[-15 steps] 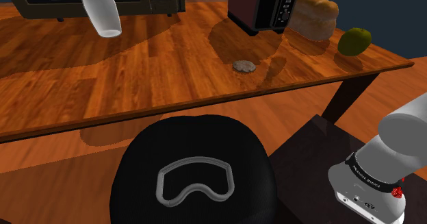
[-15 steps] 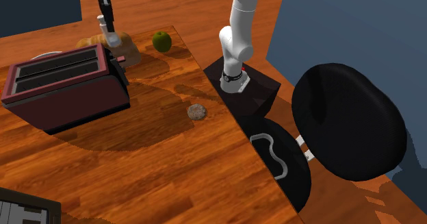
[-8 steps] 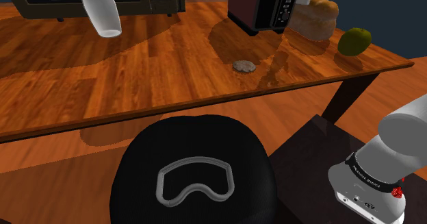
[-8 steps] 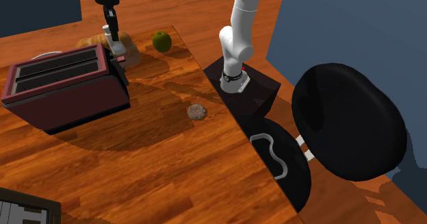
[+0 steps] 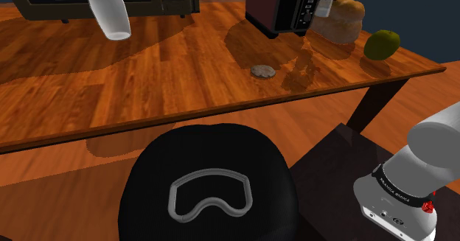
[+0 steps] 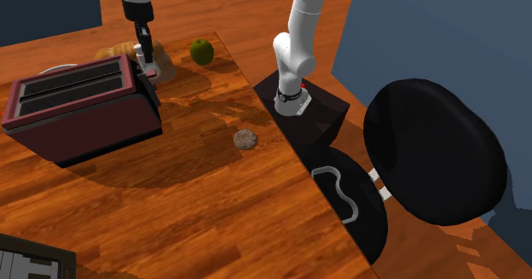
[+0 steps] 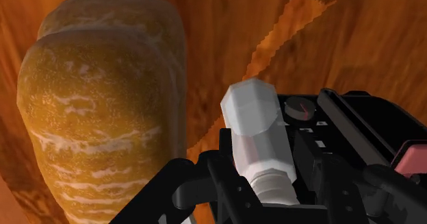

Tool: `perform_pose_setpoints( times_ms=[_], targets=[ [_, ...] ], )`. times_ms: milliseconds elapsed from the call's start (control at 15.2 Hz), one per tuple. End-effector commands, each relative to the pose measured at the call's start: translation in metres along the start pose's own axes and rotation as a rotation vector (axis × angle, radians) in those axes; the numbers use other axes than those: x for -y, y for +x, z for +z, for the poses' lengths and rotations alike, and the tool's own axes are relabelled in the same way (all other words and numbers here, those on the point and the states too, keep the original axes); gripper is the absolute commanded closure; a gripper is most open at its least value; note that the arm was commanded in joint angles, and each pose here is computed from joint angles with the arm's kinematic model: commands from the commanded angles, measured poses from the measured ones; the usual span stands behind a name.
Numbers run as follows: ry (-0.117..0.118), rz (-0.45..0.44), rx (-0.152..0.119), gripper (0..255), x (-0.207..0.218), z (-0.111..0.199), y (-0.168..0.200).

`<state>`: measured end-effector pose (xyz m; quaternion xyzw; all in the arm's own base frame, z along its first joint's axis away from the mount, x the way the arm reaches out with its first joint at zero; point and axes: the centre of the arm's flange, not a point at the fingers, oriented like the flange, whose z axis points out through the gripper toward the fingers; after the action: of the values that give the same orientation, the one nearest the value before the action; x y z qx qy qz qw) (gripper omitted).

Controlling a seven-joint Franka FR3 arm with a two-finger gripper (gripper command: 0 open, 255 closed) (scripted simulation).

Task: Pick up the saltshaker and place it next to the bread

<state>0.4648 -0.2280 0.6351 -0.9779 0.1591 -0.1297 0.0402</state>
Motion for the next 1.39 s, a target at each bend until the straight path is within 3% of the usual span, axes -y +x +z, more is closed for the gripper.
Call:
perform_pose_setpoints(
  times_ms=[0, 924, 1320],
  targets=[
    [0.000, 0.000, -0.001, 255, -0.002, 0.009, -0.004],
    [0.000, 0.000, -0.001, 255, -0.011, 0.085, -0.022],
    [0.000, 0.000, -0.001, 255, -0.011, 0.085, -0.022]
  ],
)
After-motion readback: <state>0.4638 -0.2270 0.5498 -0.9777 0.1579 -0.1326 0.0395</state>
